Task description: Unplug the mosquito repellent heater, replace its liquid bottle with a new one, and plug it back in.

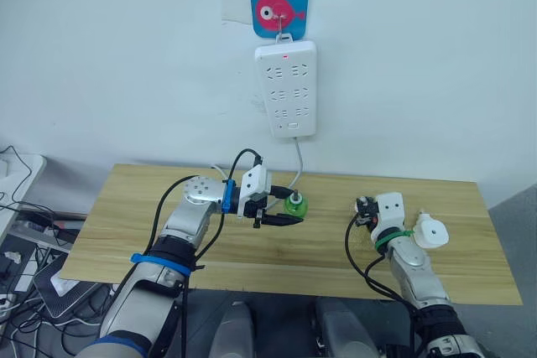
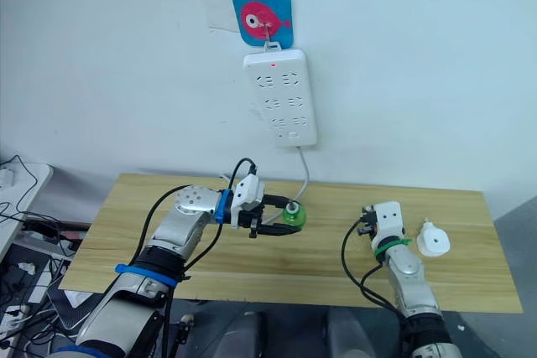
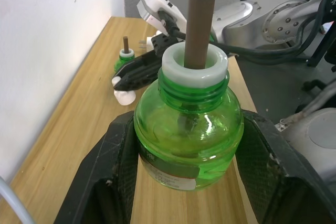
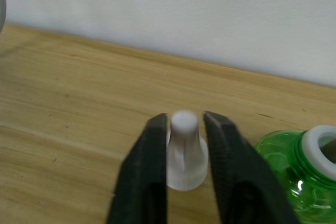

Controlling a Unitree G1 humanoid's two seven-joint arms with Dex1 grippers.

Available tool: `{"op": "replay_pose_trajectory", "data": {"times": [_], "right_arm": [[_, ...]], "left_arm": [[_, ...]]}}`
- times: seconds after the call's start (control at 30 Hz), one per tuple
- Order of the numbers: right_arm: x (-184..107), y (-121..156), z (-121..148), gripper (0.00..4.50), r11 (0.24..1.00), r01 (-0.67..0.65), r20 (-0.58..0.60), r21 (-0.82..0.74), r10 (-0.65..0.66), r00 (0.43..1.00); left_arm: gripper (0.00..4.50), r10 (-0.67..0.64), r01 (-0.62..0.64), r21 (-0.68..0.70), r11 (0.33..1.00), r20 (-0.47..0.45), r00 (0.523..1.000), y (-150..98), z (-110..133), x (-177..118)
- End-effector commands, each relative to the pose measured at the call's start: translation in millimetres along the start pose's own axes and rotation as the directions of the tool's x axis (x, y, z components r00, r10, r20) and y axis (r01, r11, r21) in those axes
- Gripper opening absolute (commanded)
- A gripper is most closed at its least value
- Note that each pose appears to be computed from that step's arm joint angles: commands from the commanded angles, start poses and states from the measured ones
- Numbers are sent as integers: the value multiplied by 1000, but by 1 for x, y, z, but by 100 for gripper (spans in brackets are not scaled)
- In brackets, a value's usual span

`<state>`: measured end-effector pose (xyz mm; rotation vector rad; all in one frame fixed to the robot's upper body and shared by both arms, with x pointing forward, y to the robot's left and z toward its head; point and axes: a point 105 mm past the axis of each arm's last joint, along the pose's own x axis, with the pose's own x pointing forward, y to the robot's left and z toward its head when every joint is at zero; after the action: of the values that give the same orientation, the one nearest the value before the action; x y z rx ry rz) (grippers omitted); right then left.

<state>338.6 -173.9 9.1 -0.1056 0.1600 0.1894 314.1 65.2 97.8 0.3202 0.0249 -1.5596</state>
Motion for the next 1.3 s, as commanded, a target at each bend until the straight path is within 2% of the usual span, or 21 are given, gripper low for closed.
{"op": "replay_pose_trajectory", "data": {"times": [0.03, 0.13, 0.23, 0.27, 0.5, 0.6, 0.7, 0.8, 1.3], "right_arm": [[-1, -3, 5, 231, 1000, 10, 35, -8, -10, 999], [-6, -2, 11, 338, 1000, -12, 68, -11, 13, 998], [-20, 11, 37, 443, 992, -115, 154, -52, 122, 981], [-26, 17, 47, 448, 986, -154, 177, -59, 162, 971], [-67, 46, 94, 448, 896, -435, 180, -87, 444, 878], [-91, 65, 110, 385, 774, -630, 137, -64, 632, 763], [-103, 80, 116, 285, 680, -728, 85, -80, 733, 675], [-107, 93, 125, 285, 621, -778, 69, -94, 784, 617], [-74, 116, 136, 285, 632, -769, 100, -96, 775, 624]], "left_arm": [[226, 9, -10, 31, 999, 31, 999, 2, 10, 0], [226, 7, -8, 28, 1000, 31, 999, 1, 9, 1], [226, 7, -7, 23, 1000, 30, 1000, 0, 8, 1], [226, 7, -7, 22, 1000, 29, 1000, 0, 7, 1], [226, 5, -6, 20, 1000, 27, 1000, 2, 7, 0], [226, -7, 7, 24, 1000, 25, 1000, 4, 8, 1], [226, -23, 22, 30, 999, 32, 999, 5, 11, 5], [226, -37, 36, 41, 999, 39, 999, 5, 15, 7], [226, -73, 70, 49, 996, 59, 996, 2, 23, 12]]}}
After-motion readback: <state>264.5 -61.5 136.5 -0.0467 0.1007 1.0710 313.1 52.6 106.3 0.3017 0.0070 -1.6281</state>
